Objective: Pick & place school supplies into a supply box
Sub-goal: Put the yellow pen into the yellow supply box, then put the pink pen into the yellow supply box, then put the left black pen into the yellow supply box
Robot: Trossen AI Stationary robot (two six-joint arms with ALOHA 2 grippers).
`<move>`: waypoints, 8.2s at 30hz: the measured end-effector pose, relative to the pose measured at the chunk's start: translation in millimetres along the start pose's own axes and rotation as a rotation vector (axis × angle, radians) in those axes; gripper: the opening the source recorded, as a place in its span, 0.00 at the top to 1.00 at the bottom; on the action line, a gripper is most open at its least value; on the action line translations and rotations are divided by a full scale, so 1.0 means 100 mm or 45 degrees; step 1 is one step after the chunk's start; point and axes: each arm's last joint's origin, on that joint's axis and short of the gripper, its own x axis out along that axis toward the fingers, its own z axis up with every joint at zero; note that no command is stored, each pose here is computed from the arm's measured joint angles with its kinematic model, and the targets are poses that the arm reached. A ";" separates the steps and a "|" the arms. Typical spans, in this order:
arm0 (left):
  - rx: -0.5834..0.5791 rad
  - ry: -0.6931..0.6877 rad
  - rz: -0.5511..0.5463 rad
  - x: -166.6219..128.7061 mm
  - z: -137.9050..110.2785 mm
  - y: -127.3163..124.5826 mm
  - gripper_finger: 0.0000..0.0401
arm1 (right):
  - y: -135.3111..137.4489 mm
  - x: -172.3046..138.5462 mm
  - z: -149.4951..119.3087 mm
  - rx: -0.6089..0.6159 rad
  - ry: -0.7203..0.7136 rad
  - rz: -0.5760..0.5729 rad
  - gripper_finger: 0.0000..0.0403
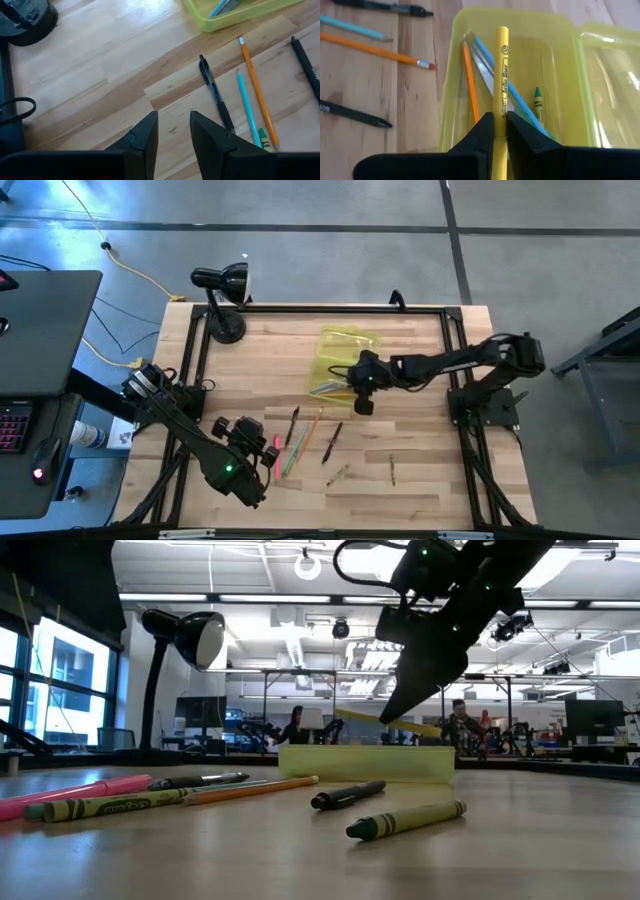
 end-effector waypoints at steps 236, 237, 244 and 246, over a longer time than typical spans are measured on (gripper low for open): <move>0.304 -0.031 -0.591 2.64 1.58 -0.79 0.61 | 1.87 -1.25 -0.77 0.140 -0.020 0.330 0.69; 0.303 -0.027 -0.596 2.64 1.58 -0.79 0.59 | 1.87 -1.25 -0.77 0.140 -0.021 0.329 0.69; 0.313 0.028 -0.722 2.49 1.66 -0.76 0.51 | 1.87 -1.25 -0.76 0.133 -0.042 0.308 0.69; 0.317 0.042 -0.740 2.37 1.72 -0.71 0.51 | 1.86 -1.25 -0.76 0.134 -0.042 0.308 0.69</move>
